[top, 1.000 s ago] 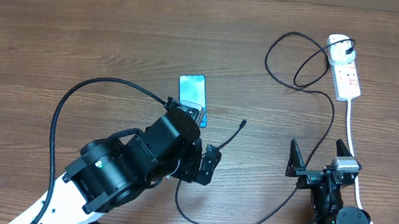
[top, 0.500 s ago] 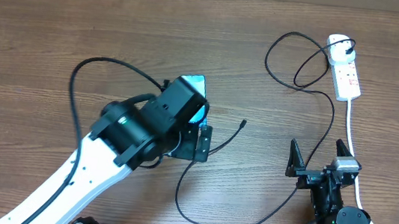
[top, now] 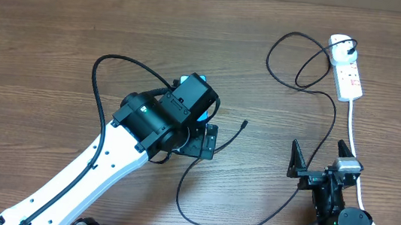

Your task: Plug charger to phone and switch on socket

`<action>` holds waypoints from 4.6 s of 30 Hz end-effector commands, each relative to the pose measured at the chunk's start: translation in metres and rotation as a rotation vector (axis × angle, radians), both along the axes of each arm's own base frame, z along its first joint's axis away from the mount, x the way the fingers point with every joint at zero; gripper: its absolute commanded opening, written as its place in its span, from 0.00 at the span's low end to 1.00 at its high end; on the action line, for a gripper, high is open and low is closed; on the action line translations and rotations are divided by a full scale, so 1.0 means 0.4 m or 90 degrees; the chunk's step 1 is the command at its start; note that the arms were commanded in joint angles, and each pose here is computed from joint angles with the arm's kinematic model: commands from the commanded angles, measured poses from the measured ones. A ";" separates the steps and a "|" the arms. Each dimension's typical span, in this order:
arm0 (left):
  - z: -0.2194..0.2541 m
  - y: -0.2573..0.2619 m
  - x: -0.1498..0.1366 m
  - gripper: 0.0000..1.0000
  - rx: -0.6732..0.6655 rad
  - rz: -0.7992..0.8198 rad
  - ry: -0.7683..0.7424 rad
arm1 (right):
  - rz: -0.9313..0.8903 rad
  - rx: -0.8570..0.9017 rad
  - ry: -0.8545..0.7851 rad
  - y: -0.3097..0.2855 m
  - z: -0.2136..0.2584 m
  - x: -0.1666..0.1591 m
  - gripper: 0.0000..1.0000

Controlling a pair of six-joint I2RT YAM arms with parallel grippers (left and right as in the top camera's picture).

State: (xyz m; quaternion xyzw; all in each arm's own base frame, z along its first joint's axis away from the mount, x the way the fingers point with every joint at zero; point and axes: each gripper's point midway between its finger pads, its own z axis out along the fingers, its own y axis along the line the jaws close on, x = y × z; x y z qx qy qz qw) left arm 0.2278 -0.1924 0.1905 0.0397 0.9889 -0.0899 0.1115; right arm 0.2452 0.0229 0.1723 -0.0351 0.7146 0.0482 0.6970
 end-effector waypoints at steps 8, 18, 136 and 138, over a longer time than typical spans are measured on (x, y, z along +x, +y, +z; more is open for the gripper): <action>0.013 -0.006 0.020 1.00 -0.004 0.000 -0.020 | -0.002 -0.001 -0.002 0.000 -0.005 0.000 1.00; 0.034 -0.047 0.059 1.00 -0.051 -0.005 -0.060 | -0.002 -0.001 -0.002 0.000 -0.005 0.000 1.00; -0.462 0.015 0.456 1.00 0.103 0.163 0.114 | -0.002 -0.001 -0.002 0.000 -0.005 0.000 1.00; -0.468 0.015 0.454 0.99 0.105 0.162 0.116 | -0.002 -0.001 -0.002 0.000 -0.005 0.000 1.00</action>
